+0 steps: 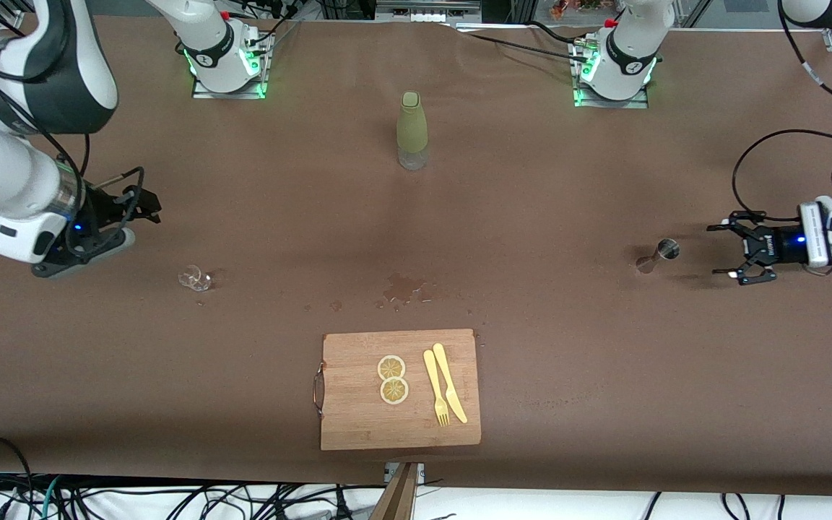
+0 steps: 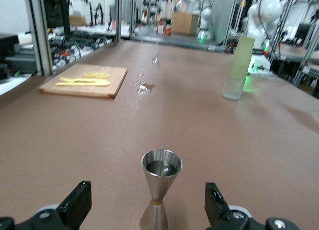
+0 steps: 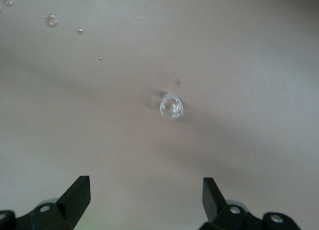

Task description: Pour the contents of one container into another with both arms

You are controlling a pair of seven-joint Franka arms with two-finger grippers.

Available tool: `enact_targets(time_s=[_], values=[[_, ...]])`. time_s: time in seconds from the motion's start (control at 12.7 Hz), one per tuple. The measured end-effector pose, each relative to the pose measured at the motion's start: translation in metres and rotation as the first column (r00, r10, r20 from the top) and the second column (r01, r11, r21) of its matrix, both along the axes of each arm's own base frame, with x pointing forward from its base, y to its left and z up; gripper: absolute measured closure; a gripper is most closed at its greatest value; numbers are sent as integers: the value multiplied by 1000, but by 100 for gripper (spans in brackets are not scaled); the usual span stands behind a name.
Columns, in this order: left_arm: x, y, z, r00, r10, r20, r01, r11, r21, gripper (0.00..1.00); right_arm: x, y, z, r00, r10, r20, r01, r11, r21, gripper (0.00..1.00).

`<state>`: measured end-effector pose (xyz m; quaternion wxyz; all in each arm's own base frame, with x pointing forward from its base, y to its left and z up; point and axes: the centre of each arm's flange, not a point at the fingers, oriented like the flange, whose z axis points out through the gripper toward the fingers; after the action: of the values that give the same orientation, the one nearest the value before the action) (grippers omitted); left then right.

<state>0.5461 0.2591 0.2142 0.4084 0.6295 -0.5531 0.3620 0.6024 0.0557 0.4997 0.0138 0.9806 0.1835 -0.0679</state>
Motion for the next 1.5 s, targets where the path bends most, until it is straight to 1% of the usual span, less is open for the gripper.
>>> enact_targets(time_s=[0.16, 0.24, 0.32, 0.39, 0.47, 0.63, 0.79, 0.95, 1.03, 1.11, 1.26, 1.42, 1.5], values=[[3, 12, 40, 999, 32, -40, -28, 995, 101, 0, -12, -5, 17, 990, -143, -1, 143, 989, -23, 0], [4, 16, 61, 996, 54, -64, -44, 988, 149, 0, -18, -8, 28, 973, -229, 13, 229, 973, -34, 0], [4, 20, 82, 993, 81, -89, -62, 978, 198, 0, -22, -17, 40, 950, -311, 35, 312, 949, -39, 0], [3, 22, 104, 986, 118, -120, -86, 965, 248, 0, -26, -28, 52, 928, -369, 57, 371, 928, -37, 0], [2, 24, 127, 974, 162, -160, -108, 948, 300, 0, -30, -40, 63, 913, -400, 77, 404, 914, -32, 0], [-1, 18, 172, 936, 256, -240, -145, 905, 399, 0, -39, -54, 86, 896, -430, 113, 434, 901, -16, 0], [2, -3, 212, 886, 354, -298, -180, 856, 484, 0, -46, -52, 110, 889, -432, 154, 436, 900, 6, 0], [10, -29, 240, 833, 448, -324, -221, 807, 547, 0, -49, -44, 126, 888, -423, 182, 426, 904, 20, 0], [15, -43, 249, 803, 490, -340, -236, 784, 574, 0, -49, -42, 129, 887, -421, 188, 424, 905, 24, 0], [19, -58, 257, 765, 537, -356, -251, 757, 603, 0, -49, -42, 129, 885, -426, 189, 429, 903, 25, 0], [26, -96, 278, 674, 635, -378, -276, 691, 668, 0, -48, -53, 128, 874, -453, 174, 452, 891, 49, 0], [28, -128, 297, 588, 715, -378, -297, 626, 721, 0, -47, -63, 127, 864, -476, 163, 471, 879, 67, 0], [28, -141, 305, 542, 755, -370, -303, 586, 752, 0, -47, -64, 127, 864, -477, 163, 473, 879, 67, 0]])
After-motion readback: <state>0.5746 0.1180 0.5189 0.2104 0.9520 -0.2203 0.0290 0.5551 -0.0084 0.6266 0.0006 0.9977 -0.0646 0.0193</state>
